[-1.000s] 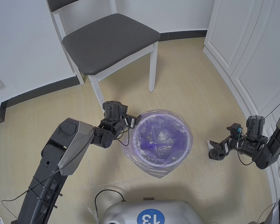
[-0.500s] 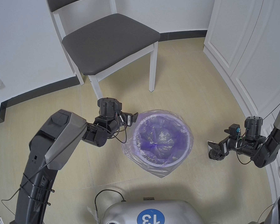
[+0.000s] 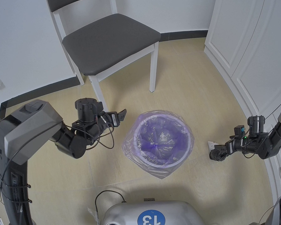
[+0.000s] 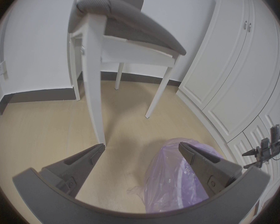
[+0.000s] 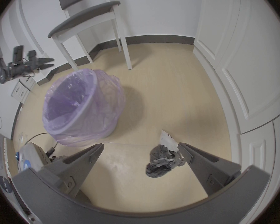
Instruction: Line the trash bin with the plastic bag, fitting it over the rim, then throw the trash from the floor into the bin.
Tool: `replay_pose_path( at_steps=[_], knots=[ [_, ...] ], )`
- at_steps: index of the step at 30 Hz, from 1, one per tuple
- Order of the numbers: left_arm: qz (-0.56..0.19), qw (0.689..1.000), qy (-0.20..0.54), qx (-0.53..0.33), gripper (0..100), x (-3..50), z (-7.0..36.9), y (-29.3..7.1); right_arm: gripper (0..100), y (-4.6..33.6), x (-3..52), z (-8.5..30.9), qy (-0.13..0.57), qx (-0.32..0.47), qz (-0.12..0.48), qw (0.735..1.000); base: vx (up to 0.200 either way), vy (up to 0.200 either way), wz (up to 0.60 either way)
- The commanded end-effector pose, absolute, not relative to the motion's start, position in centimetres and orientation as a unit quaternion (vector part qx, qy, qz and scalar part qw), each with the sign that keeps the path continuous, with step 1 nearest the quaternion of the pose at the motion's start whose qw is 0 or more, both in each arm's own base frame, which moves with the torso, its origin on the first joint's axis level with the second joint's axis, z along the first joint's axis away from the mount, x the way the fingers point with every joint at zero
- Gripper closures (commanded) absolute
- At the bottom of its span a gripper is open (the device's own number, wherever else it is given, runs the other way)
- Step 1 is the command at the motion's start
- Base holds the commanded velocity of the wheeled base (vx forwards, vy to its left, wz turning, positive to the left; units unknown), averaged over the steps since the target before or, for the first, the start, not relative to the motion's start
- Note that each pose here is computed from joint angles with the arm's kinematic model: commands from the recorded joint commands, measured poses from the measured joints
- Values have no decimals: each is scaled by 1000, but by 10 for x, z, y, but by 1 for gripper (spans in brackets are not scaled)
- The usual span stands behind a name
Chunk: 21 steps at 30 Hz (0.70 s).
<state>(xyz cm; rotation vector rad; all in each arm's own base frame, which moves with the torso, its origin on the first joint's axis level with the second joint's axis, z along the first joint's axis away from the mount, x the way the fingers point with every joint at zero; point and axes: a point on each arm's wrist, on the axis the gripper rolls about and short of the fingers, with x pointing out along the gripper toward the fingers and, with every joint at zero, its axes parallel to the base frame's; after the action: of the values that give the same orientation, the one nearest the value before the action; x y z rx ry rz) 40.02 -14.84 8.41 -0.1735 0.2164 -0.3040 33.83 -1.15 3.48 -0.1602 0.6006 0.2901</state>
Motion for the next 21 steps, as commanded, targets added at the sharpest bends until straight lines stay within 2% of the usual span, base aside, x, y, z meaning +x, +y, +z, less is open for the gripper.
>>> replay_pose_path(
  at_steps=[1, 7, 12, 16, 21],
  knots=[
    [-191, 976, 34, -99, 0, 339, 129, -131, 0, -30, 352, -5, 345, -92, 115, 927, 0, 0, 0],
    [-210, 973, 1, -97, 0, 314, 143, -131, 0, -33, 357, -23, 360, -101, 114, 920, 0, 0, 0],
    [-213, 974, -50, -57, 0, 291, 156, -118, 0, -36, 368, -51, 381, -111, 85, 914, 0, 0, 0],
    [-220, 973, -60, -45, 0, 283, 160, -120, 0, -34, 374, -68, 375, -110, 84, 917, 0, 0, 0],
    [-228, 970, -64, -47, 0, 282, 160, -127, 0, -35, 383, -67, 358, -99, 76, 925, 0, 0, 0]
  ],
)
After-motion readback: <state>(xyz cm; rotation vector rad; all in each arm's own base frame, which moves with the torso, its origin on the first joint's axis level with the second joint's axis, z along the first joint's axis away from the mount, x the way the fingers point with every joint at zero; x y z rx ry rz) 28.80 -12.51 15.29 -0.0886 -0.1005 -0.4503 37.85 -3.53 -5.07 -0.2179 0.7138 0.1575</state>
